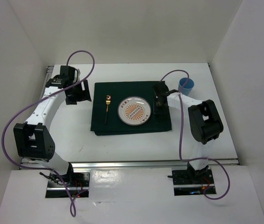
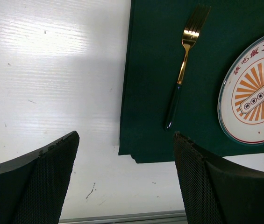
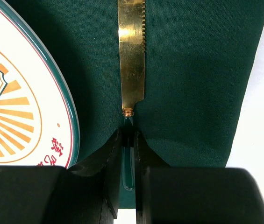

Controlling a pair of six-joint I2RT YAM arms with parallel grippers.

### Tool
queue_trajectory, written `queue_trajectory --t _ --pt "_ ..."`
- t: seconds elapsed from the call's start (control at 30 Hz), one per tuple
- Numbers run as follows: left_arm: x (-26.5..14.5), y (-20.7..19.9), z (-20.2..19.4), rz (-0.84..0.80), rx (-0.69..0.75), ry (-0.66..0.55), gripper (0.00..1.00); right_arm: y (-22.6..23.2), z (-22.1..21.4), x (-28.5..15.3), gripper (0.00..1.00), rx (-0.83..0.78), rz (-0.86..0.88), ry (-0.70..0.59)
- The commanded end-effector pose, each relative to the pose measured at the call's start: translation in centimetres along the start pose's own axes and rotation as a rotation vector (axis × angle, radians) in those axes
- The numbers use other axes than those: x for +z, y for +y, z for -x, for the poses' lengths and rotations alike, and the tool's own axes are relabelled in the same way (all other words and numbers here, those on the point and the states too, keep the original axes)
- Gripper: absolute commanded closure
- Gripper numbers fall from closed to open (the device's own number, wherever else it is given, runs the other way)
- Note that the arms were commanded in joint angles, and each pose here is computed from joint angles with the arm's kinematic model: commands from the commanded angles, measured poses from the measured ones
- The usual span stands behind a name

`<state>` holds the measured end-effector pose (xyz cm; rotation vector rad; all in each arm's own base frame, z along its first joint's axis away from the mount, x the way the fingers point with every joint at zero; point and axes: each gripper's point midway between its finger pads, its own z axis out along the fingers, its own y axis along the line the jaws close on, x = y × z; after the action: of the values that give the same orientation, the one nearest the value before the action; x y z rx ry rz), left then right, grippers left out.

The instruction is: Set the dinner table for one person

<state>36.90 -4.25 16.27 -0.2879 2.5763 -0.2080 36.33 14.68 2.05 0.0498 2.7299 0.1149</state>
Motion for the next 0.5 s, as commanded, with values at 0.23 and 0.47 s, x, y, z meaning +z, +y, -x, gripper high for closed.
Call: queue_trajectory --t 0.23,0.47 --pt "-1.0 -0.6 0.9 -0.031 0.013 -0.053 0.13 0.1 1.3 0.9 1.0 0.034 -0.003 -0.043" --pt "-1.0 -0.6 0.9 -0.031 0.013 -0.053 0.13 -0.3 2.3 -0.3 0.52 0.005 -0.032 -0.067"
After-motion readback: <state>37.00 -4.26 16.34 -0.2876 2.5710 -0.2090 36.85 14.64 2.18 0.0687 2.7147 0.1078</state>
